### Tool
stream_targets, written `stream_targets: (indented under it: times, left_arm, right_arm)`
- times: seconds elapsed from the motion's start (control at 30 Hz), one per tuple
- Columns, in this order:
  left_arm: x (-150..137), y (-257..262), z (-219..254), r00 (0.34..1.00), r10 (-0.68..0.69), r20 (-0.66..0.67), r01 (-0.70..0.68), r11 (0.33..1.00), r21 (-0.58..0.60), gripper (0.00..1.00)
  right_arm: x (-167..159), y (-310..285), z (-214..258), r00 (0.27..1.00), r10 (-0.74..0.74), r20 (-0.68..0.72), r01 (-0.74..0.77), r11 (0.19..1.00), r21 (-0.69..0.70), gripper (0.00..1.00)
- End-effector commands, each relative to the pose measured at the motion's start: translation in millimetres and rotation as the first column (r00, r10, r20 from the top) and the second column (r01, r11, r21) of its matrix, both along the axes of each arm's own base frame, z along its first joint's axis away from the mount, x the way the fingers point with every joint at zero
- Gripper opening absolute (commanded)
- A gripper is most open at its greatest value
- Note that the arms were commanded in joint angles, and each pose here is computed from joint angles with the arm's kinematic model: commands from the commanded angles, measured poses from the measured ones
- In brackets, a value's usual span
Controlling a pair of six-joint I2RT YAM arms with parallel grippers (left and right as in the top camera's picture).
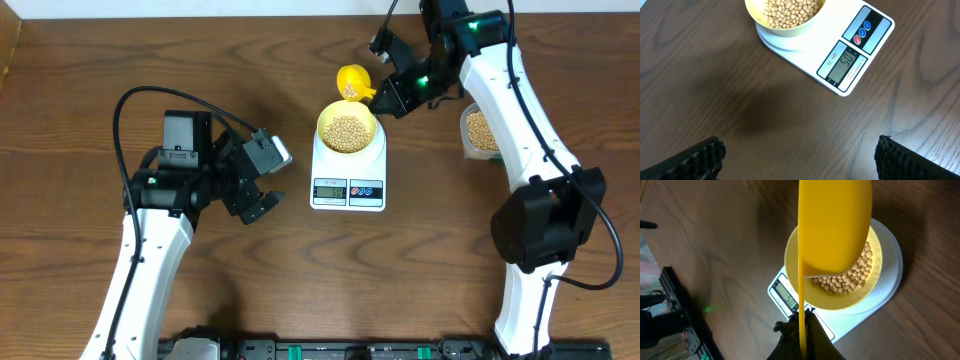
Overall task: Scoop item into bowl and weigh 50g on scale
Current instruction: 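Move the scoop right back over the soybean tub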
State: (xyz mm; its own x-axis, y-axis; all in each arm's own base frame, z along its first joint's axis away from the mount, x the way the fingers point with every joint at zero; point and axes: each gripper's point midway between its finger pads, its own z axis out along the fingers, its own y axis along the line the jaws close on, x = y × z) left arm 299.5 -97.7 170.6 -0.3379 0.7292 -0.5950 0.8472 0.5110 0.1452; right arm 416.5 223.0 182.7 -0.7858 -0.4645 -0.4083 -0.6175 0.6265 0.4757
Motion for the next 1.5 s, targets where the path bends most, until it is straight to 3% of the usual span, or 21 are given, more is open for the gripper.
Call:
stream_targets:
  times: [0.0, 0.2, 0.47, 0.8, 0.97, 1.13, 1.47]
  left_arm:
    - [-1.2, 2.3, -5.6, 1.000, 0.000, -0.012, 0.000, 1.000, 0.011, 0.98]
    - [-1.2, 2.3, -5.6, 1.000, 0.000, -0.012, 0.000, 1.000, 0.011, 0.97]
    - [-1.2, 2.3, -5.6, 1.000, 0.000, -0.012, 0.000, 1.000, 0.011, 0.98]
    - [-1.2, 2.3, -5.6, 1.000, 0.000, -0.013, 0.000, 1.000, 0.010, 0.98]
    - [-1.2, 2.3, -5.6, 1.000, 0.000, -0.012, 0.000, 1.000, 0.011, 0.98]
    - [-1.2, 2.3, -5.6, 1.000, 0.000, -0.012, 0.000, 1.000, 0.011, 0.98]
    - [-1.2, 2.3, -5.6, 1.000, 0.000, -0.012, 0.000, 1.000, 0.011, 0.98]
  right_arm:
    - [2.1, 5.3, 7.1, 1.000, 0.001, 0.015, -0.001, 1.000, 0.014, 0.01]
    - [-1.1, 7.9, 27.2, 0.999, 0.009, -0.037, -0.002, 0.983, 0.182, 0.01]
    - [15.2, -35.4, 65.4, 0.996, -0.043, -0.072, 0.070, 0.898, 0.434, 0.01]
    - [8.2, -114.1, 88.3, 0.976, -0.191, -0.105, 0.217, 0.875, 0.432, 0.01]
    - [1.6, -162.7, 84.0, 0.938, -0.330, -0.103, 0.346, 0.896, 0.279, 0.01]
    - [0.2, -199.9, 63.2, 0.868, -0.479, -0.133, 0.491, 0.867, 0.080, 0.01]
    - [-18.8, -250.6, 23.0, 0.810, -0.584, -0.048, 0.532, 0.768, -0.357, 0.01]
